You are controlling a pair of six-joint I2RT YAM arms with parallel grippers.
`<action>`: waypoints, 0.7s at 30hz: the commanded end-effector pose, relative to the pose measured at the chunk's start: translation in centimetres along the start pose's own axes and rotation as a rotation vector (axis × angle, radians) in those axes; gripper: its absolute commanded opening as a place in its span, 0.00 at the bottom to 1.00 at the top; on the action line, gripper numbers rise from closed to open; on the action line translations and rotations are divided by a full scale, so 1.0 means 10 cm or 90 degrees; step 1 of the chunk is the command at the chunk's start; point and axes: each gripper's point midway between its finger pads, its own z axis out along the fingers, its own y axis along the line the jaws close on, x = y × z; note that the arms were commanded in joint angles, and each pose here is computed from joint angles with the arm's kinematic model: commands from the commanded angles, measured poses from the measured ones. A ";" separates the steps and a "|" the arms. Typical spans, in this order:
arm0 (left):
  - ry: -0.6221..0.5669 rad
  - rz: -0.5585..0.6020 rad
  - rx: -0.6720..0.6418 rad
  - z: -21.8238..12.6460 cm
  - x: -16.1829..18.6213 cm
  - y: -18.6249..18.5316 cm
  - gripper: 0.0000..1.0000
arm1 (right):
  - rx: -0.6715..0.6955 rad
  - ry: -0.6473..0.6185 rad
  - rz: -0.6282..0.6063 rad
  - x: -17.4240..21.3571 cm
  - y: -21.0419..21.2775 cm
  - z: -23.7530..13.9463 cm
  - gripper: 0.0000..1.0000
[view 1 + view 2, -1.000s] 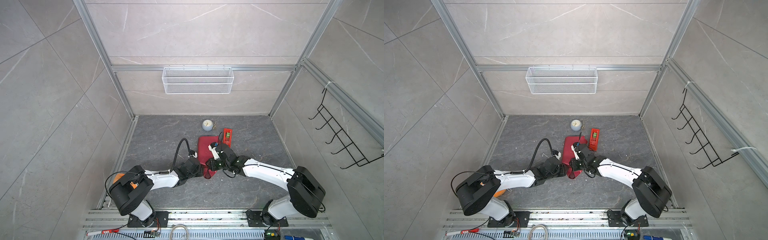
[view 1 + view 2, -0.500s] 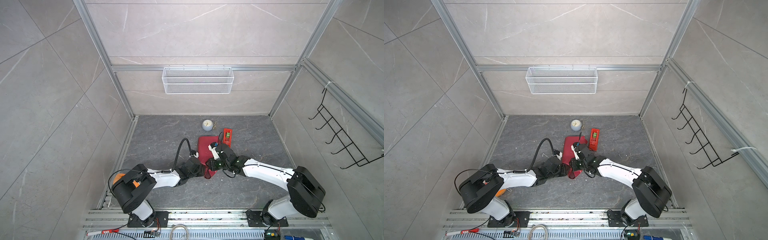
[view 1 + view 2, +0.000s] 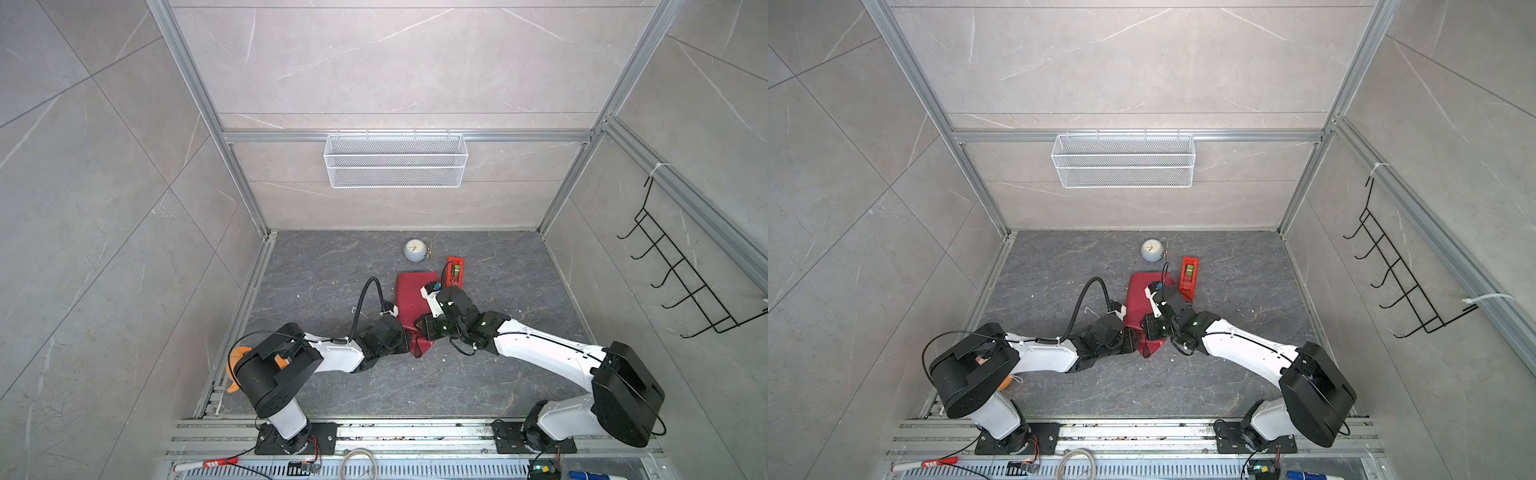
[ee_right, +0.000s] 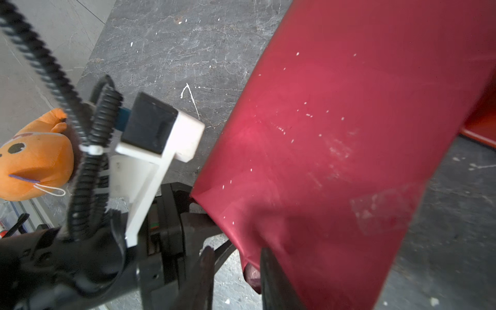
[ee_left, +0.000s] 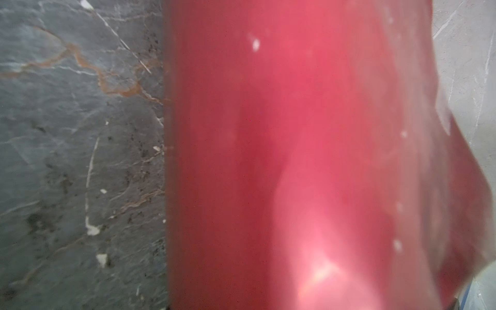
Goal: Wrap the gift box in paper
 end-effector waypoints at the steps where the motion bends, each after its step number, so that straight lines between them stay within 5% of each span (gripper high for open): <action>1: -0.027 0.006 0.013 0.03 -0.11 -0.10 0.33 | 0.016 0.003 -0.016 -0.01 -0.03 -0.04 0.32; 13: -0.013 0.024 0.003 0.04 -0.01 -0.03 0.33 | 0.016 0.014 0.026 -0.15 -0.13 0.23 0.29; 21: 0.008 0.076 0.007 0.02 0.12 -0.06 0.23 | 0.029 0.038 0.044 -0.01 -0.26 0.34 0.28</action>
